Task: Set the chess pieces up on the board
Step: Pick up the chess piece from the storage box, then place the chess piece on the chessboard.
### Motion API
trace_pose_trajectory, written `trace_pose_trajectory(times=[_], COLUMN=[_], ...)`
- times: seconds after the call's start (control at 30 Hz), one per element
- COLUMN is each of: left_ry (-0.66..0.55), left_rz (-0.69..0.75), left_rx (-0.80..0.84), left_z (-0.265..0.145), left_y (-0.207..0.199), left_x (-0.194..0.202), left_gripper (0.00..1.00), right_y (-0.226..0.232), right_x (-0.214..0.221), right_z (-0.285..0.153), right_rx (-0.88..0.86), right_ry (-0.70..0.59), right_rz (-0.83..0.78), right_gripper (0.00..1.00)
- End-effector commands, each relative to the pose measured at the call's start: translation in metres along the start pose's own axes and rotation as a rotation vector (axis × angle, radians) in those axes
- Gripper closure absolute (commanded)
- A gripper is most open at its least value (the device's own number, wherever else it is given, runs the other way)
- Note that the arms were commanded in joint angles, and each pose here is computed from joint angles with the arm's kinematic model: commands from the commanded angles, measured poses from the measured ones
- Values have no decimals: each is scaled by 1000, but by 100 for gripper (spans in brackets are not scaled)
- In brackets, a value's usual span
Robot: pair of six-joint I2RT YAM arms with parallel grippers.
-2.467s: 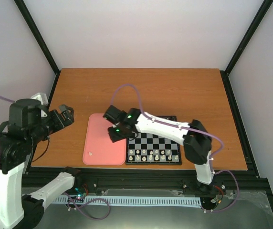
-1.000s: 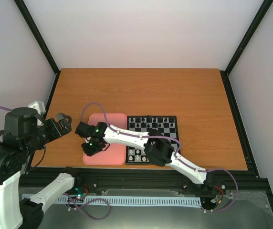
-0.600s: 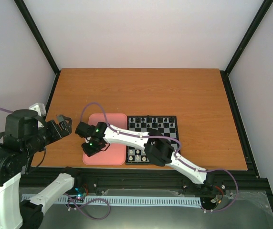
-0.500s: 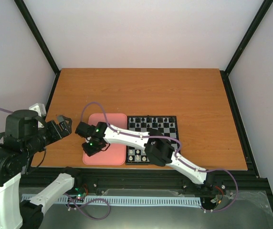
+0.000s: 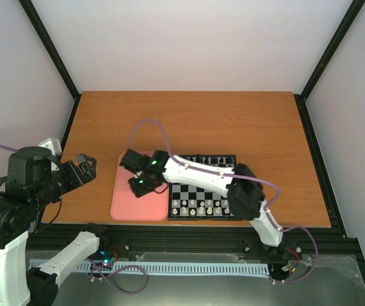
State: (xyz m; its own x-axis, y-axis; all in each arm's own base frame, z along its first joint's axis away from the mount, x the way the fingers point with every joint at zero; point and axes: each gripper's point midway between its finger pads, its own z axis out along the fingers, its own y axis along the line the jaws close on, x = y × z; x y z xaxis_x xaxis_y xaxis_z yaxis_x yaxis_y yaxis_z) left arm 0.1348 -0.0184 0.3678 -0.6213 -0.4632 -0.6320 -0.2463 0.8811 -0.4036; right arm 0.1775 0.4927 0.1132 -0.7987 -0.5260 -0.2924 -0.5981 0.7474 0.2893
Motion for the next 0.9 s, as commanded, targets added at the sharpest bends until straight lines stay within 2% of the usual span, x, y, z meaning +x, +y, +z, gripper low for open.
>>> trace_pose_trajectory(times=[0.0, 0.27, 0.4, 0.57, 0.87], left_ry=[-8, 33, 59, 98, 136], left_rz=[-9, 9, 16, 15, 24], left_rx=[16, 12, 11, 30, 52], left_z=[2, 23, 37, 56, 78], left_y=[-5, -10, -13, -20, -31], left_x=[-3, -1, 3, 9, 10], left_gripper=[0, 0, 0, 0, 0], right_y=[-55, -169, -214, -243, -267], right_x=[-2, 61, 86, 125, 181], right_z=[-37, -78, -113, -126, -119], right_rx=[70, 207, 261, 317, 307], right_ry=[-76, -84, -151, -131, -92], right_rz=[114, 337, 453, 554, 710], right_gripper=[96, 96, 96, 96, 96])
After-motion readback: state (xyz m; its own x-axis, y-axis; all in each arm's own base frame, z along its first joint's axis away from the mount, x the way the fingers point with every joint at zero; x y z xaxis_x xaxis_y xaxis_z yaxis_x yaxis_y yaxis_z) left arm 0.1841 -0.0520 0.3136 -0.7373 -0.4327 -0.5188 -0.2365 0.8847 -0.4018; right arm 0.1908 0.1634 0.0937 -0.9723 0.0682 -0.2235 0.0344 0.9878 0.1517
